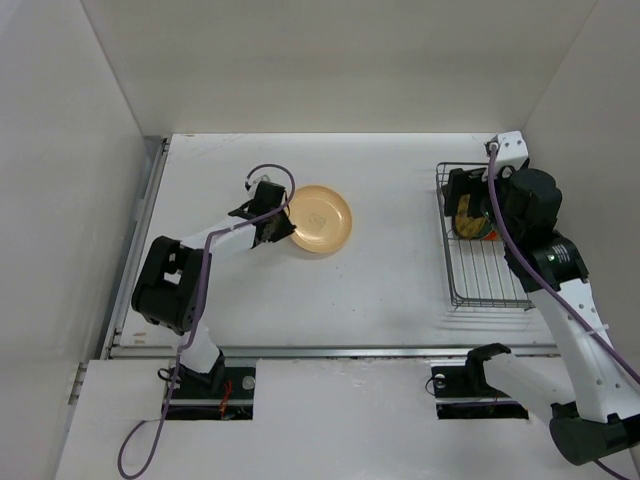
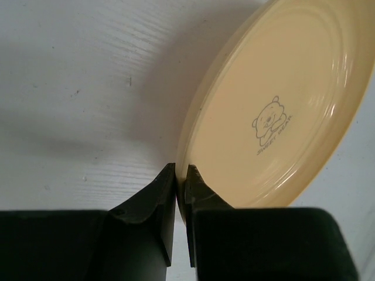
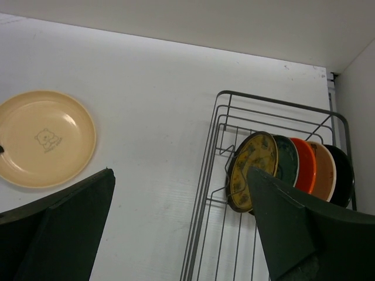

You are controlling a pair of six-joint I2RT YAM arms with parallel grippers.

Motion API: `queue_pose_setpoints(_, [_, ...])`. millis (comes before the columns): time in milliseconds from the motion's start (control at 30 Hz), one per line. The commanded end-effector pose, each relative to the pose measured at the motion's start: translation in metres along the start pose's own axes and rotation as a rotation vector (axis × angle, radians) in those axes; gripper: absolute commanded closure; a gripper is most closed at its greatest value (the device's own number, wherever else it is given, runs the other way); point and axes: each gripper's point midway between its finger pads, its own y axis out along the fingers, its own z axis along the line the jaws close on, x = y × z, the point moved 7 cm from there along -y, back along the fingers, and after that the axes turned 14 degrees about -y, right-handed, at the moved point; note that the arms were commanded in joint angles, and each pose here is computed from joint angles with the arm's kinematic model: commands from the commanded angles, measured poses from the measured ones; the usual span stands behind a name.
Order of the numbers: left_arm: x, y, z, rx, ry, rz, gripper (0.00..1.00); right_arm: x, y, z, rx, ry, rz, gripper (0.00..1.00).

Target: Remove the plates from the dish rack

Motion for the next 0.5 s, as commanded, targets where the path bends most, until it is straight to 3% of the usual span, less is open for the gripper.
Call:
queue_pose_setpoints(0, [0.0, 0.006, -0.004, -0.053, -0.03, 0.042, 1.0, 0.011, -0.002, -0.012, -0.093, 0.026, -0.053, 0.0])
queue_pose_setpoints(167, [0.0, 0.016, 0.006, -0.048, -0.045, 0.05, 0.95, 0.009, 0.0, -0.02, -0.172, 0.01, -0.029, 0.0])
queue_pose_setpoints(300, [-0.006, 0.021, 0.009, -0.044, -0.044, 0.087, 0.78, 0.012, -0.001, -0.03, -0.245, 0.004, -0.017, 0.0])
queue_pose_setpoints(467, [-0.011, 0.026, 0.01, -0.064, -0.035, 0.116, 0.49, 0.019, -0.006, -0.049, -0.368, -0.092, 0.041, 0.0])
